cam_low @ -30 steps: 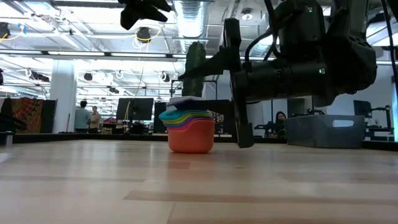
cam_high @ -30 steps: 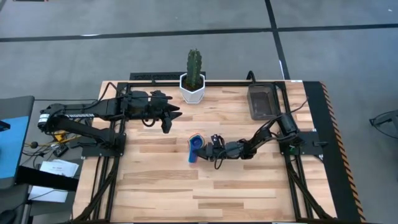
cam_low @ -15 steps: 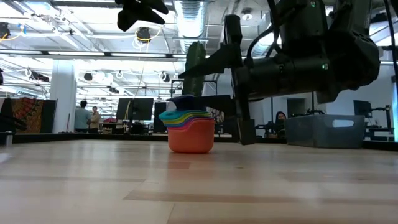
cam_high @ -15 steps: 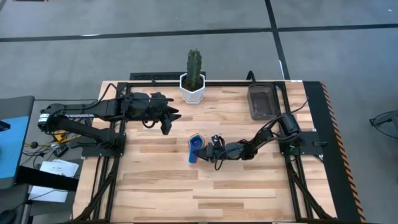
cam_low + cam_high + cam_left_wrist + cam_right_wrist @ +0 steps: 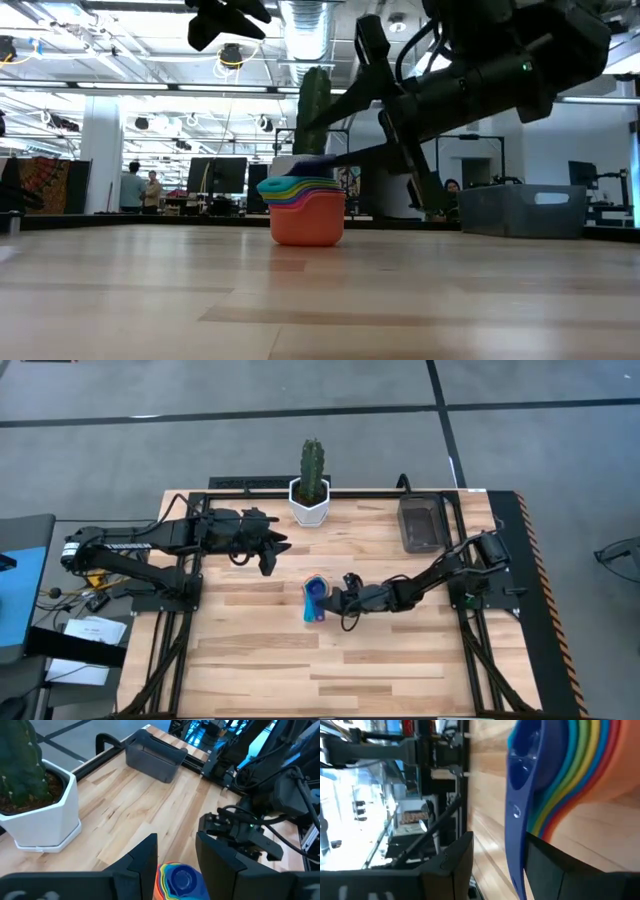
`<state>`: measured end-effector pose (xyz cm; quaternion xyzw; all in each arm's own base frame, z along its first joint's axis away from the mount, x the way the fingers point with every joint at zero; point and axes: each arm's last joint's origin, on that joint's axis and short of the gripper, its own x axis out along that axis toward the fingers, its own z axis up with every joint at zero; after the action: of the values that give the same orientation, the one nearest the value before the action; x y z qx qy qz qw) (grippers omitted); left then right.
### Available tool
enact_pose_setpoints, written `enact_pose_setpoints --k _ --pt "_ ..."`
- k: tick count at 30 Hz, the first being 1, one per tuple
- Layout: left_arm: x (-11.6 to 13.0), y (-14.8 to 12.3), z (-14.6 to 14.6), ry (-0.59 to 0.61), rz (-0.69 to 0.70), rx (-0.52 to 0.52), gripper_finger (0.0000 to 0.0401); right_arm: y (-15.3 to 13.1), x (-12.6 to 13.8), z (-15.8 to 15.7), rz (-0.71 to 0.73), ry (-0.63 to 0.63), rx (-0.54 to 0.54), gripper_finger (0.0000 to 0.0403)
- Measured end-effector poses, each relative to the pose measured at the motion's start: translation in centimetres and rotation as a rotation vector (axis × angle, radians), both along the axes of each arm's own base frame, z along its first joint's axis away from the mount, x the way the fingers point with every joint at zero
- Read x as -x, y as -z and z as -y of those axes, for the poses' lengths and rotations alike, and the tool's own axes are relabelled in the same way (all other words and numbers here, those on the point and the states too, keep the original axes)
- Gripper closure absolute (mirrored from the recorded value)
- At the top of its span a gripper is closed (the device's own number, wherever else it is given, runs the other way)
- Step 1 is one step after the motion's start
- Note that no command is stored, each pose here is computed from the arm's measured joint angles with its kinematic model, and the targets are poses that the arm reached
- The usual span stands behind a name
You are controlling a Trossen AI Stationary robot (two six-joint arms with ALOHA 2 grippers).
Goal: Nest measuring cups in basket
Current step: Stack the violet measuring cup on top of the light blue measuring cup, then put the stacked measuring cups into the black bin
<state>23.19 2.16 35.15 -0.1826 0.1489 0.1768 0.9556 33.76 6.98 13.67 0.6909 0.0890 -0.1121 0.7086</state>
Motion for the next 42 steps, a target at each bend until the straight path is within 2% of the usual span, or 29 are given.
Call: enact_pose_setpoints --k 11,24,37,42 --pt "0.0 0.0 0.0 -0.009 0.002 0.004 0.0280 -0.4 -0.9 0.3 0.010 -0.050 -0.024 0.0228" --pt "0.0 0.0 0.0 -0.011 0.001 0.006 0.0280 -0.5 -1.6 0.8 -0.068 -0.104 -0.099 0.0217" --pt "0.1 0.1 -0.1 -0.027 -0.005 0.014 0.0280 -0.5 -1.6 0.7 -0.082 -0.176 -0.137 0.0165" --pt "0.1 0.2 -0.1 -0.034 -0.015 0.030 0.0280 -0.5 -1.6 0.7 -0.081 -0.199 -0.150 0.0163"
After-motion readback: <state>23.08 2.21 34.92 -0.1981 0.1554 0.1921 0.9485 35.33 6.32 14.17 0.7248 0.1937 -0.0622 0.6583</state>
